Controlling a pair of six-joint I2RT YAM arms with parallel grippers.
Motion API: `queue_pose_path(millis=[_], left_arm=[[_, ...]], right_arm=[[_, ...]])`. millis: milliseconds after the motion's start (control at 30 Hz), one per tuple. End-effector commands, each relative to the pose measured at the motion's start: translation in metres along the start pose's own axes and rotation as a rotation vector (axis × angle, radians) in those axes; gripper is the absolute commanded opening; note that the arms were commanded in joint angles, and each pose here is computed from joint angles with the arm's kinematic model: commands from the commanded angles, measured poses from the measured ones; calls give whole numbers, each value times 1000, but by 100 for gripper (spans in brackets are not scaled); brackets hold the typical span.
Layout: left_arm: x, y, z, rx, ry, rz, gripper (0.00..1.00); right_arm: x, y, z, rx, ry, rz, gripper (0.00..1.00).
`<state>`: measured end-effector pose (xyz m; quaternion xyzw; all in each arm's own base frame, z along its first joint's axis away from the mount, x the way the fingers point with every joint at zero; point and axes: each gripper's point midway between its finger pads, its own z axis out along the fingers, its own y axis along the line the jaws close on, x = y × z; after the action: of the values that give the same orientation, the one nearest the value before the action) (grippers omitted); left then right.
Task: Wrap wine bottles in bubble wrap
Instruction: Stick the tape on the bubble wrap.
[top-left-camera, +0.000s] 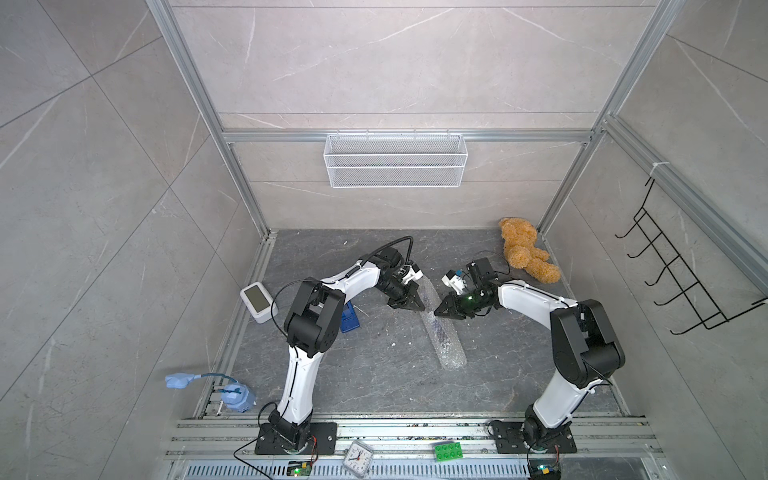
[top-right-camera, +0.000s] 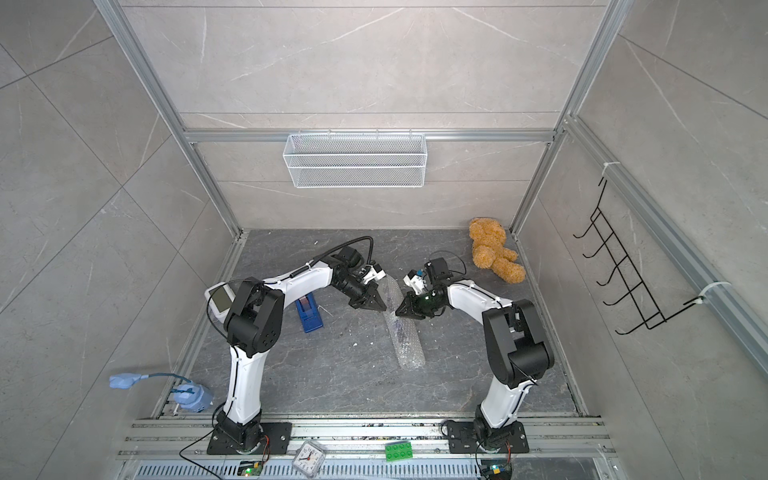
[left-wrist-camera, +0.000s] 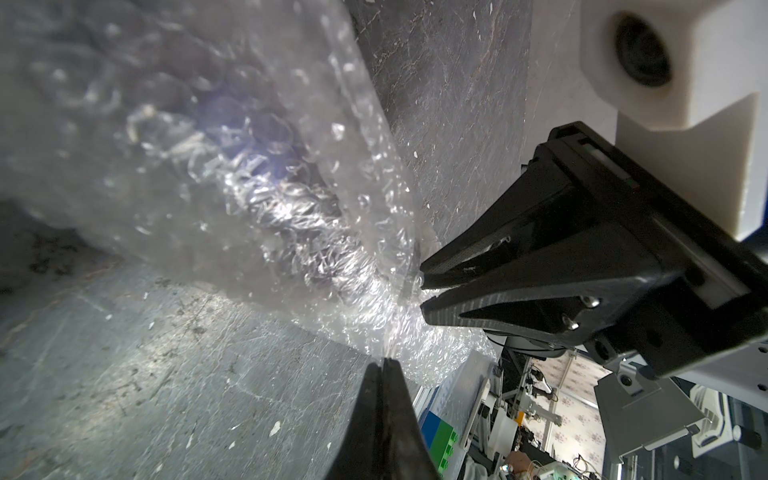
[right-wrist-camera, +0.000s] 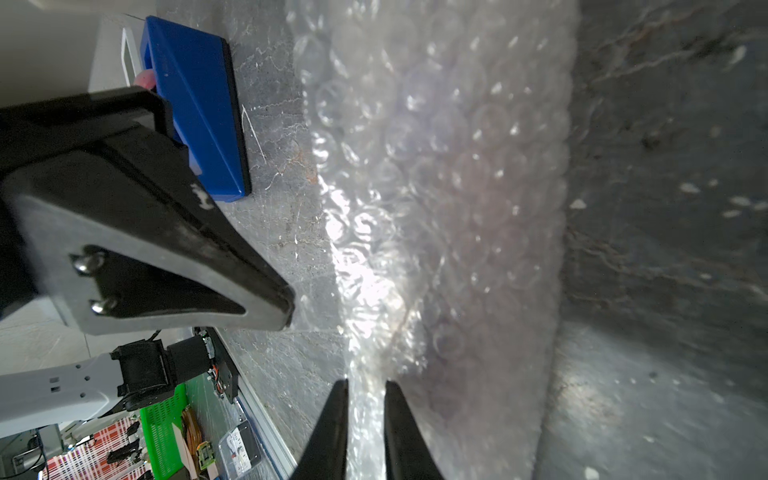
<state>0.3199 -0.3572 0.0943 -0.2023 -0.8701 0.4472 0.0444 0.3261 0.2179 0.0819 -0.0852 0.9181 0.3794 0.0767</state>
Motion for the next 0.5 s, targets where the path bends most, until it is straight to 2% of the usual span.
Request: queue_pose_path(millis=[0,467], left_arm=[[-4,-1,4,10,-2,-1,0],[-5,4,8,7,5,-14,0]], right_arm=[[0,2,-7,45,5,-23,20],[-11,14,-25,79,-13,-49,22]])
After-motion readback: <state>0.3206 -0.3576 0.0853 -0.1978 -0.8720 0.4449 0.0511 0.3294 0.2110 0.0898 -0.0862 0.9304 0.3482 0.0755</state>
